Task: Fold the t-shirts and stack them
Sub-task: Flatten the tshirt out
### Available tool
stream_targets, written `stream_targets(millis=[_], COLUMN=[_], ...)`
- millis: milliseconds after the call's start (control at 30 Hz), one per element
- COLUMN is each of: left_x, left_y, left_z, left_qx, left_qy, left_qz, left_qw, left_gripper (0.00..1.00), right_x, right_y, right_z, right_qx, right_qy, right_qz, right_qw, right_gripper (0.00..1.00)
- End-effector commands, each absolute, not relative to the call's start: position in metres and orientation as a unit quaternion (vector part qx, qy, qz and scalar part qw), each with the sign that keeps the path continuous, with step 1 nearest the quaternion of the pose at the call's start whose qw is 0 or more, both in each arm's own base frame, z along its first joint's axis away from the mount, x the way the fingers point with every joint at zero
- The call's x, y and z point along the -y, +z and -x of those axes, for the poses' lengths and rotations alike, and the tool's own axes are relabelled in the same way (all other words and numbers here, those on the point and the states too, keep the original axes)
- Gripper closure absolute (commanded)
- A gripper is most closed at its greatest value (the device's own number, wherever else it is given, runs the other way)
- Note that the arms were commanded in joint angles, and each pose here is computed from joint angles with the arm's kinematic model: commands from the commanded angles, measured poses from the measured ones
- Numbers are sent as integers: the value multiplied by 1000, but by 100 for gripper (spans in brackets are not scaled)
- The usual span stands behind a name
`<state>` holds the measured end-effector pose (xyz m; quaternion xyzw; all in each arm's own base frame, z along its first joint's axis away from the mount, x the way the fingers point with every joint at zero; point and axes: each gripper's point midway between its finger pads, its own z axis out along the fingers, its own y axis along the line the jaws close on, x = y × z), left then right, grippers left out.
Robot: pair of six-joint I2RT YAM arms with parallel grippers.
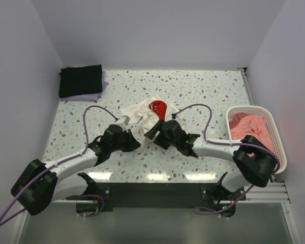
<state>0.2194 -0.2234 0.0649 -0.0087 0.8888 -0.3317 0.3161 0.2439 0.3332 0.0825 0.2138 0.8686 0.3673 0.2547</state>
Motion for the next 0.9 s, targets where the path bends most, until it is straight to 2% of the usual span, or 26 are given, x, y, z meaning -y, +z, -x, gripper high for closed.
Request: stream_targets(millis=[0,200,333,433,467,533,600,633,700,733,767,867], left_x=[236,248,251,253,253,250,249,242,239,231,232,231], left_y=[74,76,81,87,87,90,96,98,108,105,113,111], left_z=[-215,-207,-205,-203,-202,-204,-210,-220,-231,-239,-248,-266], left_qx=[-878,-877,-871,-866,-866,-865,-866,-869,-870,-876,-873,-875], left_qy=[-352,-363,-374,-383,-382,-378,-368,-347,-329,-302,-296,-274], left_qz=[-17,-35,-42,-48,-52,-50,-43,-26,-10,7,16,30], left_qw=[322,313,316,319,319,325,336,353,368,376,387,399], left_gripper=[100,100,100,100,100,100,87,77,70,59,55,52], right_x=[-329,-334,-334,-324,-320,-303,-284,-278,-251,-243,-229,-210], right_y=[103,102,92,89,90,97,111,124,136,158,161,186], right_z=[-253,-252,-253,-256,-257,-261,-259,-263,-265,-266,-266,-267], right_qx=[-846,-849,-855,-857,-859,-859,-863,-860,-861,-851,-855,-852], right_qy=[382,379,367,345,337,306,279,270,222,227,198,184], right_qz=[-234,-230,-228,-232,-232,-238,-224,-221,-205,-205,-191,-166], right_qw=[288,288,287,304,309,333,356,373,409,427,440,462], right_gripper=[29,29,33,60,83,100,100,100,100,100,100,100])
